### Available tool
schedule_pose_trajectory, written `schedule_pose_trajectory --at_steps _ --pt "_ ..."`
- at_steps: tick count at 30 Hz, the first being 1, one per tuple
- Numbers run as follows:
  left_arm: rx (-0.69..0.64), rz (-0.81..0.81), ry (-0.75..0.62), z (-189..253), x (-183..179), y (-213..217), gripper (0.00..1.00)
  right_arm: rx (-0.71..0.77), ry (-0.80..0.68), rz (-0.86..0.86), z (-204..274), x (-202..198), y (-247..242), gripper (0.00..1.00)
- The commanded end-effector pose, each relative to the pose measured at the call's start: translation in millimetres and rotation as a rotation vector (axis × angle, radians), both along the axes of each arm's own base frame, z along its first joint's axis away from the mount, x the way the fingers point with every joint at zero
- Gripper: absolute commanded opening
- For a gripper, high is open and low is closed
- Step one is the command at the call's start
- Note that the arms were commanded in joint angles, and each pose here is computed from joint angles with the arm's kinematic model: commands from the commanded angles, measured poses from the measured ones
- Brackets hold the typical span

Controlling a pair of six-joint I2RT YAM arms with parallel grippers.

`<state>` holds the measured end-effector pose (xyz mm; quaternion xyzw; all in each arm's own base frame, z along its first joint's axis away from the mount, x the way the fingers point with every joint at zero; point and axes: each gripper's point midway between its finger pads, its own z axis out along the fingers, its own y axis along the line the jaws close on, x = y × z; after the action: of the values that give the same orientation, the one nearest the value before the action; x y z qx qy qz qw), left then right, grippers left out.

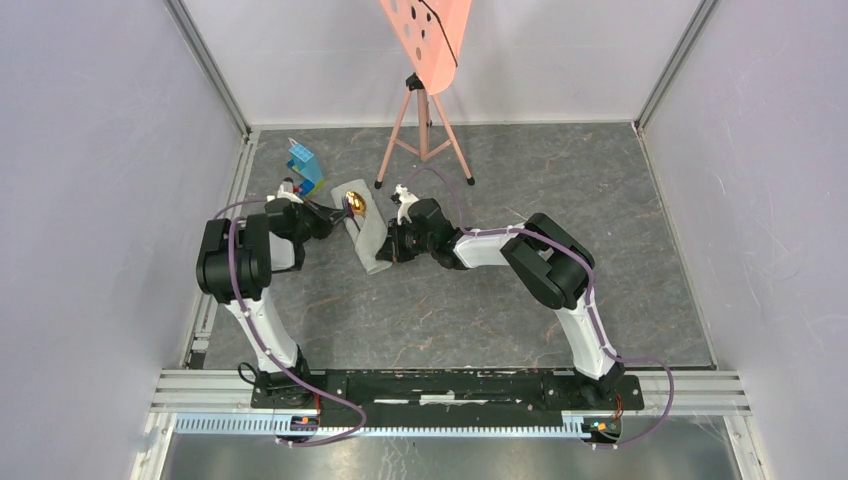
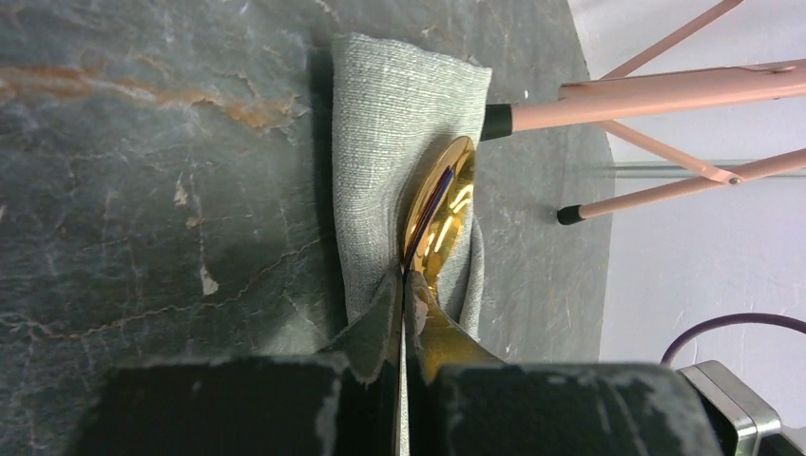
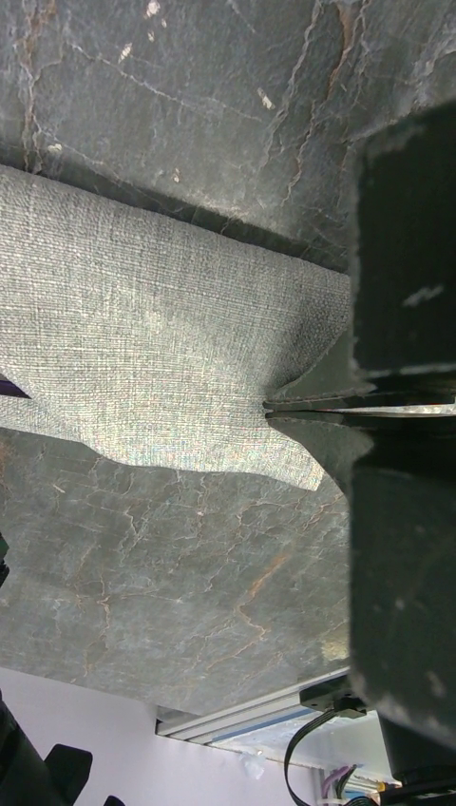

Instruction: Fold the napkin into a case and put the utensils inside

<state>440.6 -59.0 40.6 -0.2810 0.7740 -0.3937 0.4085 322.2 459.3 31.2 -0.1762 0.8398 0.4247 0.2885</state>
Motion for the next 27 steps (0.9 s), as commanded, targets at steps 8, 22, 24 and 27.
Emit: schedule_pose_trajectory --at_steps 8,22,24,27 --pt "0.024 -0.042 0.044 5 -1 -6 0.2 0.021 -0.035 0.001 12 7 8 0.0" --pt "0.348 0.013 0.046 79 -32 28 0.42 -0.119 -0.24 -0.023 99 28 -17 0.45" --pt "0.383 0.002 0.01 99 -41 28 0.43 -0.133 -0.294 -0.037 125 21 -35 0.5" --pt "0.409 -0.049 -0.06 140 -62 20 0.43 -0.185 -0.372 -0.031 154 1 -71 0.6"
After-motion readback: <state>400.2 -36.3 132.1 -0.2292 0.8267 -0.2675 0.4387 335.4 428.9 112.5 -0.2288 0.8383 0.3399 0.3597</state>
